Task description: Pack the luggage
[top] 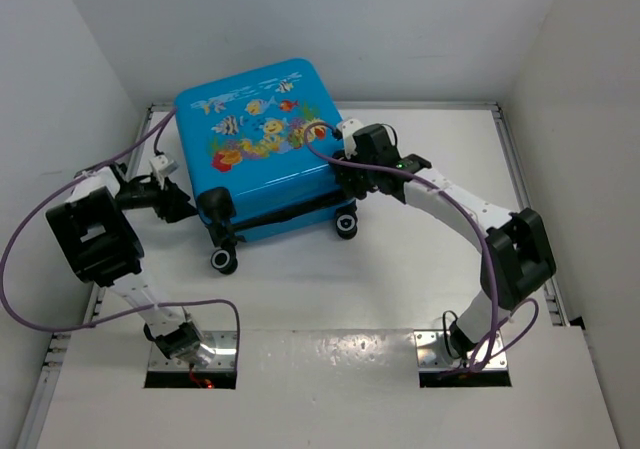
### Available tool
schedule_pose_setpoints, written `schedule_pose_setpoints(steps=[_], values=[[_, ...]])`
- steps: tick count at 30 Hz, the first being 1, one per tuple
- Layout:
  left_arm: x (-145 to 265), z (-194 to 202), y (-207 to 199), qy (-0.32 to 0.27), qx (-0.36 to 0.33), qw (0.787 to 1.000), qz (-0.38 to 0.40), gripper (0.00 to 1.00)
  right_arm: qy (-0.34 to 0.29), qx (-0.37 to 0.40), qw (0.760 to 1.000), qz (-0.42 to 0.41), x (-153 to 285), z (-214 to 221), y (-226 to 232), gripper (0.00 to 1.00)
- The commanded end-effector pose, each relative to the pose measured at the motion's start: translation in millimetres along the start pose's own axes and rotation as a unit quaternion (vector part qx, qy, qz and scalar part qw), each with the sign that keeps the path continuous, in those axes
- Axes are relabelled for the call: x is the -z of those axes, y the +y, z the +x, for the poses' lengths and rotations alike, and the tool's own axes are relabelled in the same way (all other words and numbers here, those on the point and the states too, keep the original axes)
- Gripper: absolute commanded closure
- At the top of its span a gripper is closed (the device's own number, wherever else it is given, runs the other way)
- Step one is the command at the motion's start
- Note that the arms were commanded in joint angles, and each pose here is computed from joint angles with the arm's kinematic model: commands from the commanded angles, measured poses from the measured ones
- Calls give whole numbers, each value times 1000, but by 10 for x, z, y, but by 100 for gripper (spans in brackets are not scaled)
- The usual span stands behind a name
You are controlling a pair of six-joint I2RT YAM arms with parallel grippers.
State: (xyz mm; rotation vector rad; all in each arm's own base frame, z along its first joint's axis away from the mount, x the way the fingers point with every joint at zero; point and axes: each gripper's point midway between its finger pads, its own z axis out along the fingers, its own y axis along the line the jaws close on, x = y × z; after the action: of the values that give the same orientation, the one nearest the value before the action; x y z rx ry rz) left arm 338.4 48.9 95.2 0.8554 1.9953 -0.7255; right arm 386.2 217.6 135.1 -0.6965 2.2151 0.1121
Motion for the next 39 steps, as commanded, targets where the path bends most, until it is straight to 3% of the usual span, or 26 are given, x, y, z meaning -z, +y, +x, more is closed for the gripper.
schedule_pose_setpoints(steps=[1,9,13,16,26,39], values=[[-74,-189,34,-41,-50,998,18,38,8,-10,998,56,82,-73,-231,100],[-176,-225,-102,-67,-74,992,82,48,15,-7,998,60,73,-56,-182,100],[-193,-237,-159,-80,-63,991,88,48,21,-8,998,64,67,-44,-194,100],[-210,-344,-184,-98,-68,989,88,55,26,-5,998,62,60,-21,-159,100],[-222,-393,-307,-91,-84,988,95,97,23,-3,998,63,50,-55,-133,100],[-70,-180,-849,-74,-87,990,86,100,22,-6,998,56,74,-38,-99,100]])
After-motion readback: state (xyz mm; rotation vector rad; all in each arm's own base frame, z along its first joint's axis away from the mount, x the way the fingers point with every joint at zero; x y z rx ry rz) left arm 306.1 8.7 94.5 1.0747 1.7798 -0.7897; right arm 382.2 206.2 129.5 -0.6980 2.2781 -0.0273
